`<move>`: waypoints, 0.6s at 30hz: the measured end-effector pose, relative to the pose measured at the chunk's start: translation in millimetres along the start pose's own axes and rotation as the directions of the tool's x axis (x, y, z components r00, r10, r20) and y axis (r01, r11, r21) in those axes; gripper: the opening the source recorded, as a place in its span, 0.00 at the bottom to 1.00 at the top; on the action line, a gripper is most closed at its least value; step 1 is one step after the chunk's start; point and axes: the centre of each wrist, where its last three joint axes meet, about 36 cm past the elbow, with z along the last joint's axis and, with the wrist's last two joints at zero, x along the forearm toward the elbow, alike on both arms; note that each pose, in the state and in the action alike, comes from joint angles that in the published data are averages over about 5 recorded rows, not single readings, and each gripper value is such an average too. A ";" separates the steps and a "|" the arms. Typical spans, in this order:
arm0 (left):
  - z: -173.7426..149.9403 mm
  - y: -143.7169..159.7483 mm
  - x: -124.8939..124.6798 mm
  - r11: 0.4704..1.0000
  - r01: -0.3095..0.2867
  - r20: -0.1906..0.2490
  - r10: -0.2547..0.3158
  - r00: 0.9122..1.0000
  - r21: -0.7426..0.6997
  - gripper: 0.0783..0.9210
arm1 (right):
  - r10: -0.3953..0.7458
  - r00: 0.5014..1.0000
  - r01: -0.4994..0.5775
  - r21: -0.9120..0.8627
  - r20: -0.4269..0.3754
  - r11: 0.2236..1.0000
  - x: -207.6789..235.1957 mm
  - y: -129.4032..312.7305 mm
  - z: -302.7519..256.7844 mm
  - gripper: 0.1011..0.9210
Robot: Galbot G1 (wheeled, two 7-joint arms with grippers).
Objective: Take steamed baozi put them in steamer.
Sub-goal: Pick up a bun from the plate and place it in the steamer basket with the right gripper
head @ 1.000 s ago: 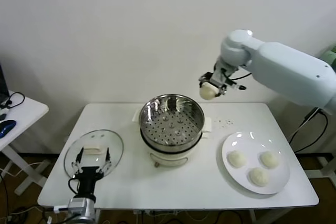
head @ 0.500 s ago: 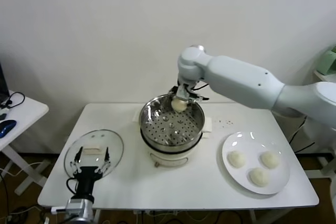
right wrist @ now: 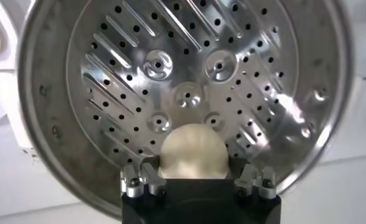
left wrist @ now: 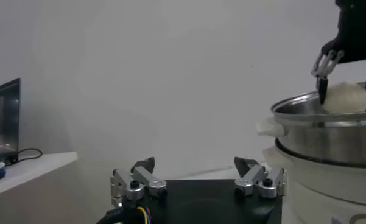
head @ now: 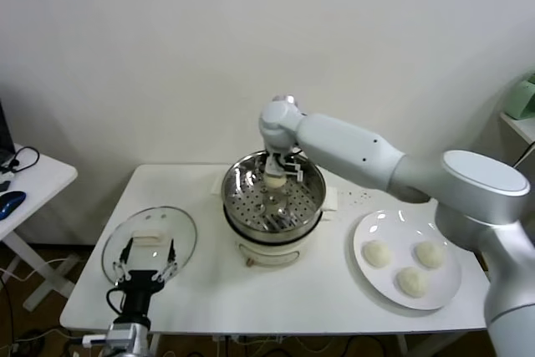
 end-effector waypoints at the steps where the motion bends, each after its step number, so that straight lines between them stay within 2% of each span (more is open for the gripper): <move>1: 0.6 0.4 0.4 1.000 -0.001 0.000 0.001 1.000 -0.003 0.88 | -0.003 1.000 0.003 0.004 0.000 1.000 -2.3 -0.3 -0.9 0.77; 10: 6.0 1.2 3.7 1.000 -0.005 -0.009 0.005 1.000 -0.016 0.88 | -0.017 1.000 0.017 0.034 0.000 0.999 -19.1 0.4 -7.2 0.78; 15: 7.5 1.5 3.7 1.000 -0.004 -0.012 0.004 1.000 -0.018 0.88 | -0.014 1.000 0.014 0.050 -0.002 0.999 -21.4 0.9 -8.3 0.87; 18: 7.2 1.1 3.8 1.000 -0.003 -0.011 0.003 1.000 -0.018 0.88 | -0.012 1.000 0.013 0.057 -0.006 0.998 -19.9 0.7 -7.2 0.88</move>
